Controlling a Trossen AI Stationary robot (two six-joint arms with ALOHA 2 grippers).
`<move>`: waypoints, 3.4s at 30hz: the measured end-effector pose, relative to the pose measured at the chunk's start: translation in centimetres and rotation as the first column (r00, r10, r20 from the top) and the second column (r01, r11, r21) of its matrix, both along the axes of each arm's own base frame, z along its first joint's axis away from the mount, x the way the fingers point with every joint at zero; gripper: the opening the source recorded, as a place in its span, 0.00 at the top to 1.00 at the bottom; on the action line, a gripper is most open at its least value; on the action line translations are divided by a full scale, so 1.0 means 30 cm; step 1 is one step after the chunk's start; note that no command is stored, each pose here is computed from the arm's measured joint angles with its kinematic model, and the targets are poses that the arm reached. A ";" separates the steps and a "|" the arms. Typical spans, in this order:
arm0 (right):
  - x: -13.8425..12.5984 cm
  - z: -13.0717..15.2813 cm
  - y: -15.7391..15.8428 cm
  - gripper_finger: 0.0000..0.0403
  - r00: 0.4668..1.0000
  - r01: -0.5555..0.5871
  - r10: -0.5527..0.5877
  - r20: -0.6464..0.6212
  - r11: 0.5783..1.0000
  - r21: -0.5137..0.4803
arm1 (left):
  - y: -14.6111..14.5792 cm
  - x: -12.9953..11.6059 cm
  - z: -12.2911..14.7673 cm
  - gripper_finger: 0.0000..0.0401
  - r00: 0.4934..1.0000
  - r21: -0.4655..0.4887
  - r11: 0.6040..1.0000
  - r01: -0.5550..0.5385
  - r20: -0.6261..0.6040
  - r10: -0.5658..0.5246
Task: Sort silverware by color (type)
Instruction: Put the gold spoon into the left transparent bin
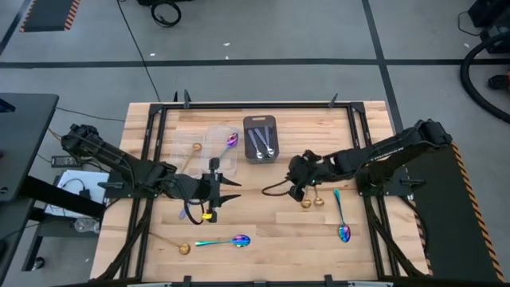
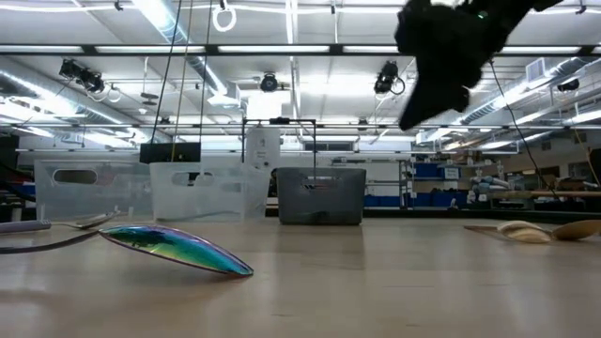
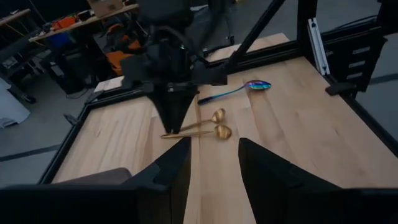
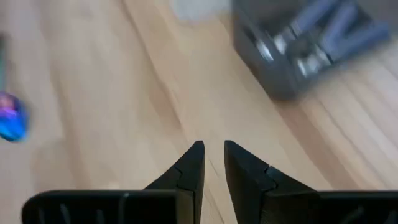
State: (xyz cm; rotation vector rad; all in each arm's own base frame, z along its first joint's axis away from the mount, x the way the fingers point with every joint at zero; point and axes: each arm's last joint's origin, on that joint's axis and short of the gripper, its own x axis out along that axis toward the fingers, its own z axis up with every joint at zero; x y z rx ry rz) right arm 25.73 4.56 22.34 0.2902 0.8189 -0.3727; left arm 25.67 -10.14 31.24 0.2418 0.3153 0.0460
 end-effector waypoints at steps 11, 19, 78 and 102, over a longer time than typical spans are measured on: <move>-0.109 -0.078 -0.008 0.68 0.904 0.279 -0.230 -0.359 0.956 0.091 | 0.002 0.001 0.000 0.65 1.000 -0.001 1.000 -0.004 0.000 0.004; -0.095 -0.195 0.022 0.60 0.789 0.393 -0.309 -0.531 0.918 0.049 | 0.002 0.001 0.002 0.65 1.000 -0.019 1.000 -0.008 0.007 0.008; -0.140 -0.178 -0.021 0.97 0.875 0.300 -0.220 -0.431 0.946 0.126 | 0.009 0.002 -0.004 0.65 1.000 -0.011 1.000 -0.016 -0.013 0.016; 0.093 -0.153 0.107 0.96 0.897 -0.086 0.119 0.426 0.992 -0.096 | 0.001 0.169 -0.204 0.65 0.979 -0.111 0.977 -0.180 -0.115 0.167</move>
